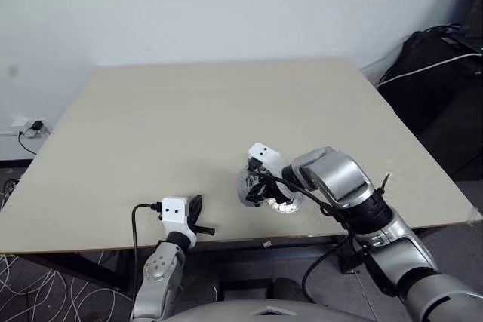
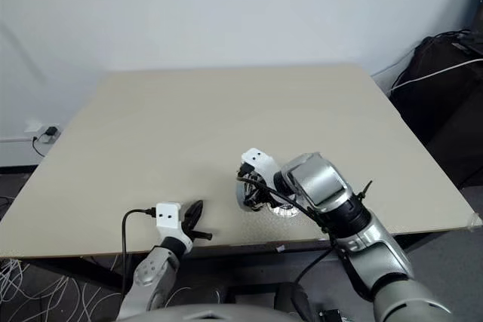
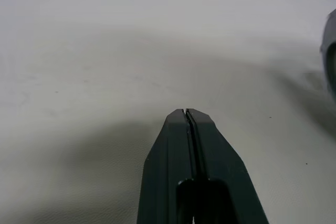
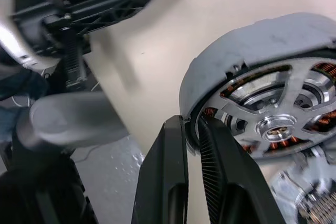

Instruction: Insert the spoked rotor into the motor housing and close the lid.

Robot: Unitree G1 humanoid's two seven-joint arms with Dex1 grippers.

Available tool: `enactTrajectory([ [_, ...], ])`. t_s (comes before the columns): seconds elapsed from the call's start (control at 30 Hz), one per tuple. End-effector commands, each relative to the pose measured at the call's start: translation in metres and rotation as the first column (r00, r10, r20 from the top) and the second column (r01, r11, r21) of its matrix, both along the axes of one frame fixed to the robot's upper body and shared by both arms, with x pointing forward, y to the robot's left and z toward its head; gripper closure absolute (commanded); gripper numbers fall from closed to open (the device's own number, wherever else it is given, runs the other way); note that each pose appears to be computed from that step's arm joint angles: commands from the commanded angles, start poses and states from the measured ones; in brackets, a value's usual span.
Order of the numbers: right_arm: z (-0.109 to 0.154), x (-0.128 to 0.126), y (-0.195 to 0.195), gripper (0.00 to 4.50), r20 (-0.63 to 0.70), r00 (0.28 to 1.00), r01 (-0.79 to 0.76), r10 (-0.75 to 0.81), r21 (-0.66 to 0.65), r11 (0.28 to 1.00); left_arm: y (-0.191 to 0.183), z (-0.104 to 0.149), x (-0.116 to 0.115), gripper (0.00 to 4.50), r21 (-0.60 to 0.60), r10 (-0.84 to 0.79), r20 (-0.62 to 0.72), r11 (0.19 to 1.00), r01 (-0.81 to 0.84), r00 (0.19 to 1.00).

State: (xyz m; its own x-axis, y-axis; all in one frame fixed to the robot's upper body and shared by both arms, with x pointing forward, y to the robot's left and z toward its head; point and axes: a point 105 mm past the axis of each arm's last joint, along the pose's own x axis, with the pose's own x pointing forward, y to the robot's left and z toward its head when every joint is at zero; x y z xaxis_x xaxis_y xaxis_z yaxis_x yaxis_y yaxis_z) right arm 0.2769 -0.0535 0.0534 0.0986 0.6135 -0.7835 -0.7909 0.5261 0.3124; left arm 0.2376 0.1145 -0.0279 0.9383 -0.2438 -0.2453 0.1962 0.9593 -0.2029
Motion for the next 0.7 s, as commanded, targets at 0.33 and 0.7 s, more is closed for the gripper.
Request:
enactTrajectory([
  [0.33,0.007,0.025,0.055,4.40,0.067,0.998,0.008,-0.019,0.167,0.986,0.000,0.010,0.003,4.45,-0.006,0.011,0.041,1.000,-0.011,0.999],
  [0.7,0.041,0.021,0.093,2.22,0.127,0.992,-0.020,-0.025,0.342,0.939,0.001,0.009,0.002,4.45,0.006,-0.003,0.039,1.000,0.002,0.999],
])
